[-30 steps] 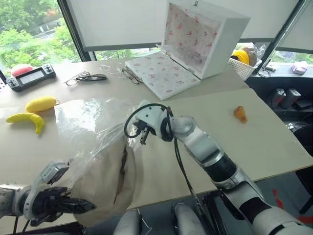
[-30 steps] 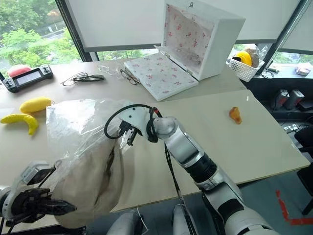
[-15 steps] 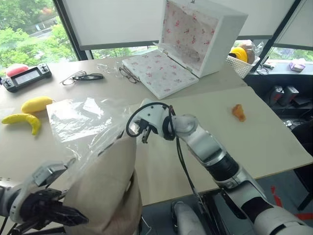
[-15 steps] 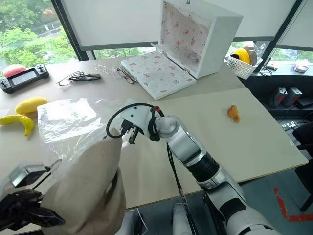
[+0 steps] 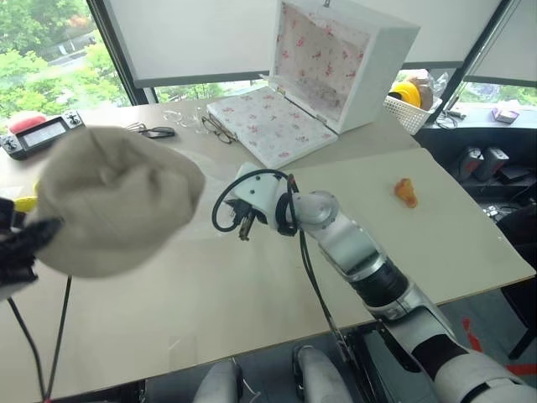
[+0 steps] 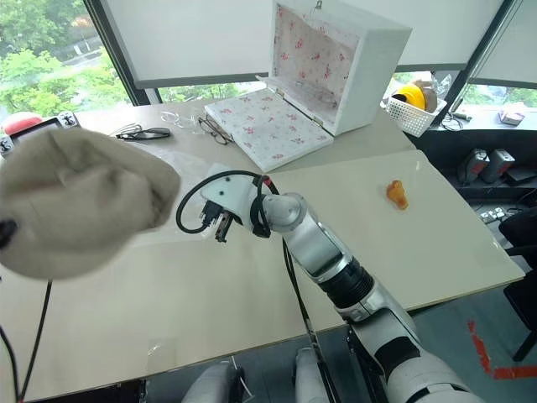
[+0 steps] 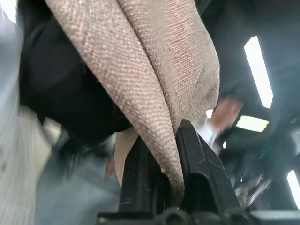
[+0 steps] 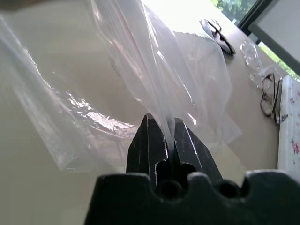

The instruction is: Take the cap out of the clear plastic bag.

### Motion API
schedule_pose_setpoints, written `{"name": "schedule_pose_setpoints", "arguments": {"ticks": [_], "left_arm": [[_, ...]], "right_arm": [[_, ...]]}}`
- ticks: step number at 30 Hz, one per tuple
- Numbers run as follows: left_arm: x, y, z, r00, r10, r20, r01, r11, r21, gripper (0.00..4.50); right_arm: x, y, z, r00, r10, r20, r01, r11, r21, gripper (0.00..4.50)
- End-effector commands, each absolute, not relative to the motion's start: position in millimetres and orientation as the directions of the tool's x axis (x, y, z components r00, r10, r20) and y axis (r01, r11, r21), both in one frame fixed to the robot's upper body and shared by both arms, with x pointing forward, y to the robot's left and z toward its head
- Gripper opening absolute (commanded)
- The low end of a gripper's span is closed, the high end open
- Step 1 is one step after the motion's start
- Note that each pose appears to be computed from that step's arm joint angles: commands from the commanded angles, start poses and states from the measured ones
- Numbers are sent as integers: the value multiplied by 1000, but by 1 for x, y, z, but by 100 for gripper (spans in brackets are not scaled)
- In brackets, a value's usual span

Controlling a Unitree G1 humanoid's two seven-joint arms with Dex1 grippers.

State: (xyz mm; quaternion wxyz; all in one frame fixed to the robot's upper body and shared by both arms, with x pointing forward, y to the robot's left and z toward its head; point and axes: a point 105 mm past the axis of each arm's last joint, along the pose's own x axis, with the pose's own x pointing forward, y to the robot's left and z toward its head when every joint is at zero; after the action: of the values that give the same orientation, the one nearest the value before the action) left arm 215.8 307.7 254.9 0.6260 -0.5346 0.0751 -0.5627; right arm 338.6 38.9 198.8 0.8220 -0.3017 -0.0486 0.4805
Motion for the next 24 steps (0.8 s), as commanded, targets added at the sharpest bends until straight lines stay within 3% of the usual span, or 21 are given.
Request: {"name": "schedule_pose_setpoints", "arguments": {"ticks": [1,4,8,10,13,20,24], "left_arm": [[237,348,265,505,-609,612,695,-134,-707,3],[257,366,261,592,-473,652,715,-65,-696,3],[281,364,228,702,-472,533,638,85,-765,3],[291,369,216,766,-400,503,579,91,-810,3],[336,315,219,779,-451,436,544,139,-827,3],[334,274,235,834,-294,467,529,186,-828,3],[326,264,245,863,-202,463,500,201,-843,3]], "right_arm": [[365,3,199,667,716,-209,-683,474,-557,0],[365,3,199,667,715,-208,-682,475,-555,0],[366,3,197,670,711,-214,-680,473,-560,0],[366,2,197,673,708,-215,-678,474,-562,0],[369,-9,198,702,680,-212,-652,493,-576,0],[370,-62,198,800,573,-178,-536,549,-641,0],[344,-79,209,777,622,-98,-512,534,-673,0]]}}
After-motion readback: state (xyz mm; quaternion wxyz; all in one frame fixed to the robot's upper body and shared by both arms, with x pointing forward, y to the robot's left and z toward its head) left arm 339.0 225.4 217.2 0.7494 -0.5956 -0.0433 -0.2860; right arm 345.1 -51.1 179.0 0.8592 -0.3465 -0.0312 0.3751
